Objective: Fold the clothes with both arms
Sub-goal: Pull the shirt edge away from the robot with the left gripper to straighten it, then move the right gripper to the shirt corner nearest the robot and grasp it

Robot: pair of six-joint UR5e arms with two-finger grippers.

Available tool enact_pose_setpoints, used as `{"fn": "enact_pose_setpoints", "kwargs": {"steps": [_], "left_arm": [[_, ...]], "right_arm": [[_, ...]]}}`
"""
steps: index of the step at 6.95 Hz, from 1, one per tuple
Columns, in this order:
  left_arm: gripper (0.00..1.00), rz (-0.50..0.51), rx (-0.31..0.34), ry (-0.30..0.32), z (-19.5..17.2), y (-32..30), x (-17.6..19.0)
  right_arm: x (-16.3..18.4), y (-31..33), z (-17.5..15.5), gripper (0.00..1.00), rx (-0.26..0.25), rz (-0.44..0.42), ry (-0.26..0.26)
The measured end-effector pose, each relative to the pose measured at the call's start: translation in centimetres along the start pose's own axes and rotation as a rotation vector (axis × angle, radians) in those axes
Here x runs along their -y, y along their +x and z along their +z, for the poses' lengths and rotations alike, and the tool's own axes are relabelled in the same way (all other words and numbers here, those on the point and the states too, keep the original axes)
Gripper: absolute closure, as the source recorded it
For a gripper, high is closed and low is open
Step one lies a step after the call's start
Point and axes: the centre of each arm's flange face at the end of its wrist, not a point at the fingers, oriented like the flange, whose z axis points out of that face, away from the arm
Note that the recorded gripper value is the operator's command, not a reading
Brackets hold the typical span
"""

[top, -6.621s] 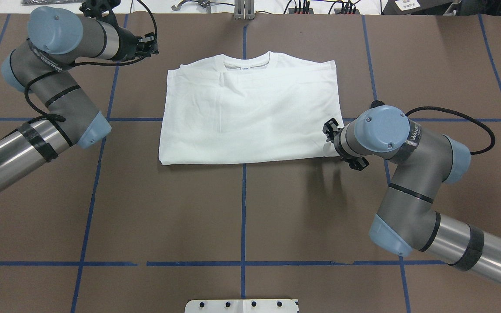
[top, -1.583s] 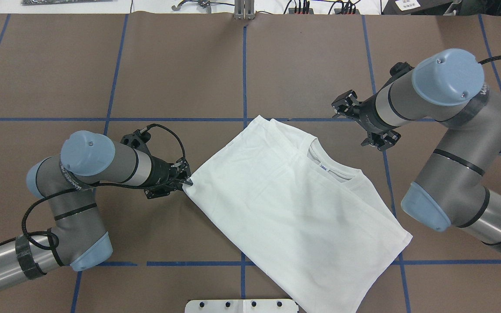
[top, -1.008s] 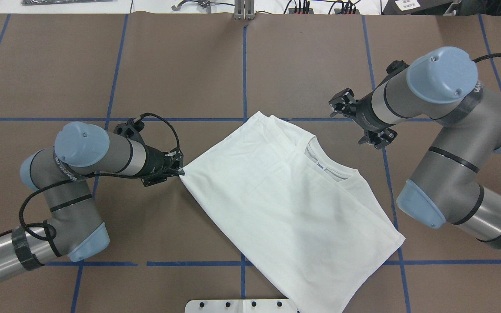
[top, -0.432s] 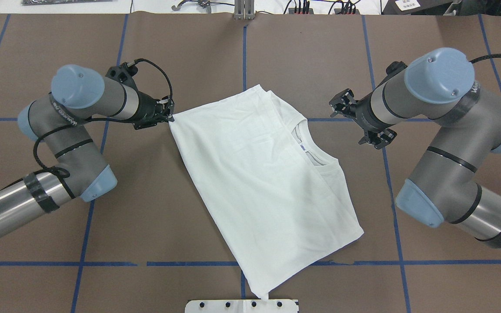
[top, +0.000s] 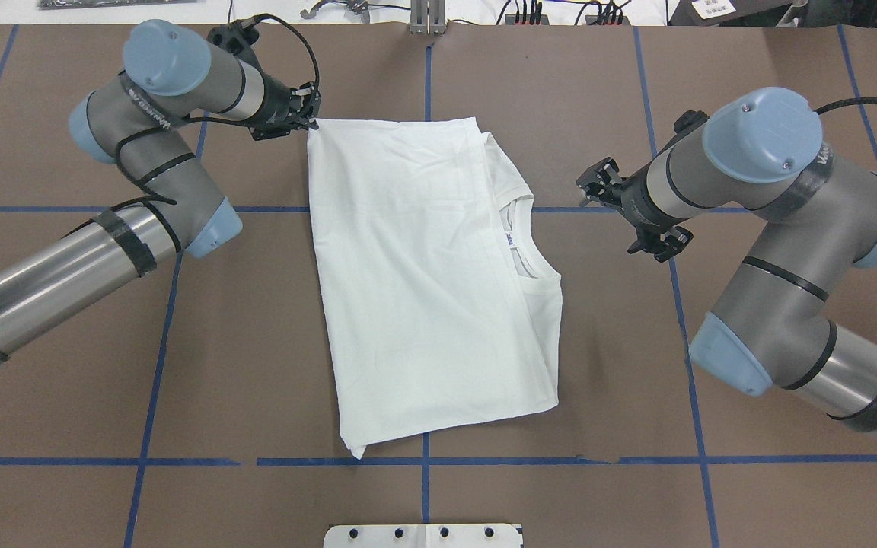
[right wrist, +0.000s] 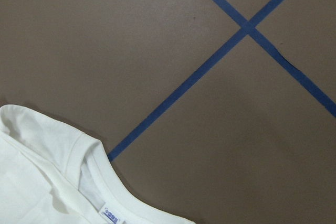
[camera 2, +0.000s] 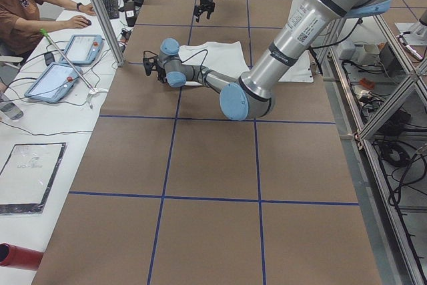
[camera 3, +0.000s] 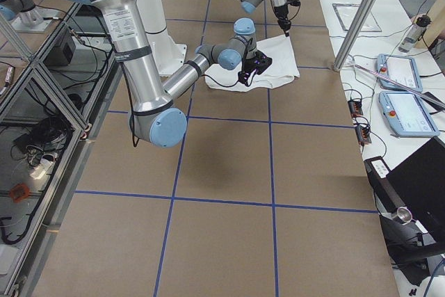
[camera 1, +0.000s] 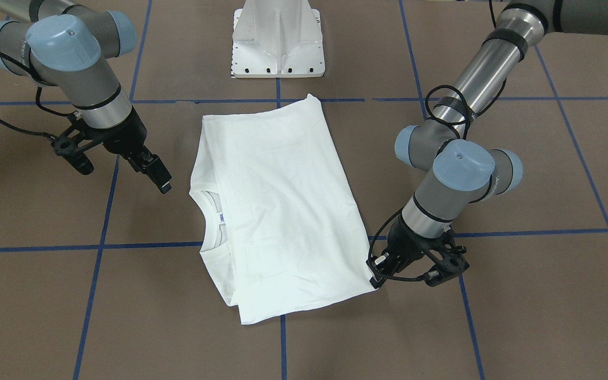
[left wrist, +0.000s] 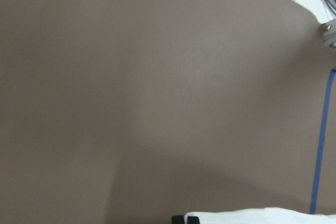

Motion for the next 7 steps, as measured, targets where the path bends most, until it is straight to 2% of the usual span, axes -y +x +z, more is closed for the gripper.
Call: {"fn": "enact_pose_setpoints", "kwargs": {"steps": [1, 2, 4, 5, 7], "left_arm": [[1.00, 0.015, -0.012, 0.042, 1.9, 1.0, 1.7], [0.47, 0.027, -0.019, 0.065, 3.2, 1.7, 2.7], [0.46, 0.037, -0.039, 0.071, 3.1, 2.2, 3.4], [0.46, 0.047, -0.076, 0.037, 1.4, 1.4, 2.6], [0.46, 0.063, -0.117, -0.068, -3.1, -1.1, 0.1]], "right_arm": [[0.0, -0.1, 0.1, 0.00, 0.000, 0.001, 0.000], [-0.3, -0.1, 0.3, 0.00, 0.000, -0.001, -0.002], [-2.3, -0.4, 0.9, 0.00, 0.001, -0.016, -0.014], [-4.7, -0.7, 1.5, 0.00, 0.008, -0.006, -0.014], [-12.9, -0.6, 3.6, 0.00, 0.043, 0.003, 0.027]]}}
